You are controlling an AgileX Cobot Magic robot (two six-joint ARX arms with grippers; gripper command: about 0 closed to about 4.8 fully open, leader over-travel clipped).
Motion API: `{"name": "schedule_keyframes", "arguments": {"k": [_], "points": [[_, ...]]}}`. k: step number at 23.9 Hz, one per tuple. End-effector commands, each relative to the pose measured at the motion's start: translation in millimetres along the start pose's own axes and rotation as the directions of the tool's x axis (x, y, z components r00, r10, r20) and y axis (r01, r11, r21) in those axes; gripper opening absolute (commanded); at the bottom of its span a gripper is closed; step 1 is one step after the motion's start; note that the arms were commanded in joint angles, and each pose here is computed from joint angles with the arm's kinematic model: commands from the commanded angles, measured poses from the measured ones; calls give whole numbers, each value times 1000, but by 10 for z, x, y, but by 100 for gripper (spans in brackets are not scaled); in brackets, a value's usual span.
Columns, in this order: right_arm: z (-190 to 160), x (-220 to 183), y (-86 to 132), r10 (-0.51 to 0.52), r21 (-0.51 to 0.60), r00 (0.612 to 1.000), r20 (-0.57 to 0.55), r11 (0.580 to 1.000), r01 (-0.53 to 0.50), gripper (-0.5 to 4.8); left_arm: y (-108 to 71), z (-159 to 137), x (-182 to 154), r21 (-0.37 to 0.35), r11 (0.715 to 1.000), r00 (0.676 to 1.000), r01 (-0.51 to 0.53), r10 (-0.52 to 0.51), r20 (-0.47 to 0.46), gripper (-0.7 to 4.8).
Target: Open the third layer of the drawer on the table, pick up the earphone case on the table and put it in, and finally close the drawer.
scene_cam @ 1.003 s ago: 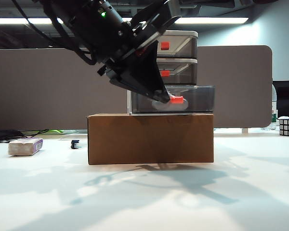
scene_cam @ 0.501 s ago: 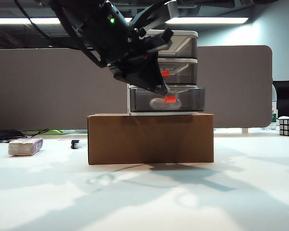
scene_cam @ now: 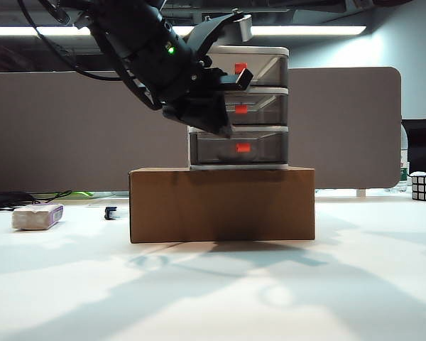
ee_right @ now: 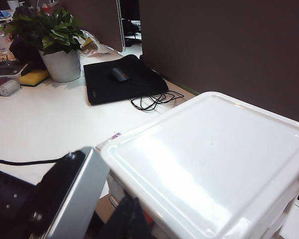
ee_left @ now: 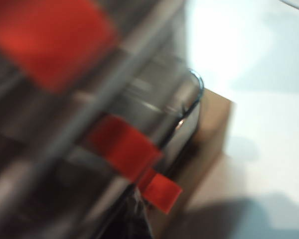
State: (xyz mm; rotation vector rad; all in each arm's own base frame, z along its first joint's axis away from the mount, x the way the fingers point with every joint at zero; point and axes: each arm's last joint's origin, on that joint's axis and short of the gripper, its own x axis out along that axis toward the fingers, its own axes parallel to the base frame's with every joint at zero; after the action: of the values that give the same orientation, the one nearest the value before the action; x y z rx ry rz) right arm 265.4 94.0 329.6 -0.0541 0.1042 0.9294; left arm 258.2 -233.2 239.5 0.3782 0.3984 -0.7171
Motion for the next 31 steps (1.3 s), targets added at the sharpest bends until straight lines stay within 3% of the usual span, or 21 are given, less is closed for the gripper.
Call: {"name": "schedule_keyframes", "arguments": {"k": [1, 4, 7, 9, 12, 16, 18, 23, 27, 31], "points": [[32, -8, 3, -2, -10, 1000, 9, 1000, 2, -5, 33, 59, -9, 8, 999, 998, -53, 52, 46, -6], [19, -11, 7, 2, 0, 1000, -4, 1000, -2, -5, 34, 42, -31, 10, 1000, 999, -26, 26, 22, -6], [47, -106, 74, -5, -15, 999, -35, 1000, 4, -5, -37, 49, -310, 31, 996, 996, 88, -88, -1, -6], [81, -265, 170, -71, -64, 993, -91, 996, 65, -6, -42, 25, -648, 63, 997, 998, 43, -45, 42, -6], [102, -562, 373, -122, -101, 987, -105, 989, 111, -6, -8, -87, -1181, 31, 999, 990, 5, -9, 140, -6], [-72, -997, 705, -182, -70, 982, -46, 981, 178, -6, -36, -486, -1825, 2, 1000, 970, -19, 18, 243, -6], [-262, -1214, 868, -238, -39, 971, -11, 971, 238, -5, -70, -770, -2046, -51, 998, 962, -20, 33, 270, -6], [-669, -1485, 1086, -307, -30, 952, 19, 951, 307, -5, -120, -1232, -2250, -130, 988, 926, -84, 125, 357, -6], [-1093, -1526, 1153, -312, 42, 950, 21, 950, 311, -5, -152, -1501, -2234, -275, 957, 894, -94, 203, 399, -6], [-1393, -1521, 1168, -337, 91, 940, 47, 939, 332, -5, -177, -1607, -2134, -294, 952, 903, -87, 200, 379, -6]]}}
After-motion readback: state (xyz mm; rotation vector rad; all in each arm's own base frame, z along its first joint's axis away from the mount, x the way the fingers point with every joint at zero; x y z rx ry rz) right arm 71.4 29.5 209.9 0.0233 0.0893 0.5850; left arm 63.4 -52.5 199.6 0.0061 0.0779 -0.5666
